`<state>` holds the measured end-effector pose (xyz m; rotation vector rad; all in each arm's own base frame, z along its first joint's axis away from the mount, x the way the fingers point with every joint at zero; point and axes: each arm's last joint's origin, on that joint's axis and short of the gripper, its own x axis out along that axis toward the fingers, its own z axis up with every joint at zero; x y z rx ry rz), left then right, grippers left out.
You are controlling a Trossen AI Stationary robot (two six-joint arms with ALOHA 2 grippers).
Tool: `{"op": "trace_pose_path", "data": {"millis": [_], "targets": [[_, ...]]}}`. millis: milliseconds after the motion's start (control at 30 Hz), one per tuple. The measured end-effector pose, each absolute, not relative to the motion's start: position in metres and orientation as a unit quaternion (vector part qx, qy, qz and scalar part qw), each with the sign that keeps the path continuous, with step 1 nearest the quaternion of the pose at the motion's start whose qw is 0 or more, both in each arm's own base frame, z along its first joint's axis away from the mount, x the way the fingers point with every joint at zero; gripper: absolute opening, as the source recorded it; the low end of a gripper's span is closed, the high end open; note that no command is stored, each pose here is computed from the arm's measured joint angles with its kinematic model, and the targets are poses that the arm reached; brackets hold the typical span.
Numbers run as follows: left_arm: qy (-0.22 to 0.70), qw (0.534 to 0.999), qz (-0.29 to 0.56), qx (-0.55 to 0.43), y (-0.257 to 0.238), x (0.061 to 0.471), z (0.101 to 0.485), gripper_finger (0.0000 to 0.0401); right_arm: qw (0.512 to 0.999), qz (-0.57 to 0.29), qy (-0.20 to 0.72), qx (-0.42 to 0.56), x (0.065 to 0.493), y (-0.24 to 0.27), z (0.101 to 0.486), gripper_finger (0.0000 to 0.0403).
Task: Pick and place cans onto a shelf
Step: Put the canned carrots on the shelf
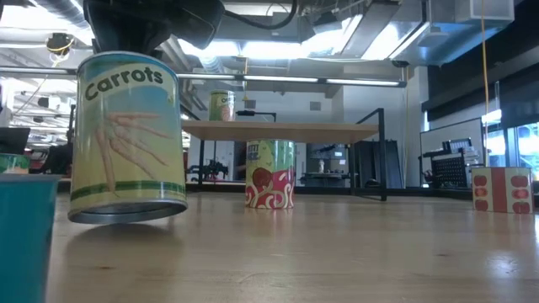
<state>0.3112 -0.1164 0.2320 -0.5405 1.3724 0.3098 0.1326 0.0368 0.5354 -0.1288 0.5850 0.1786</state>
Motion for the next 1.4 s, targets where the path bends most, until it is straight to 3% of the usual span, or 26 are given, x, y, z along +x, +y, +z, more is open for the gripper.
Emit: {"op": "trace_pose_path", "data": {"millis": [533, 867, 1133, 1400], "targets": [[0.586, 0.767, 0.129, -0.228, -0.119, 0.321, 0.260, 0.0041, 0.951, 0.088, 0.289, -0.064, 0.134, 0.037, 0.535, 0.0074], [0.554, 0.793, 0.202, -0.155, -0.118, 0.312, 0.309, 0.0041, 0.937, 0.093, 0.326, -0.089, 0.167, 0.047, 0.524, 0.0074], [0.491, 0.821, 0.263, -0.129, -0.117, 0.266, 0.360, 0.0041, 0.917, 0.106, 0.362, -0.127, 0.202, 0.058, 0.509, 0.0074], [0.403, 0.867, 0.264, -0.130, -0.122, 0.207, 0.398, 0.0041, 0.893, 0.130, 0.402, -0.155, 0.243, 0.073, 0.487, 0.0059]]}}
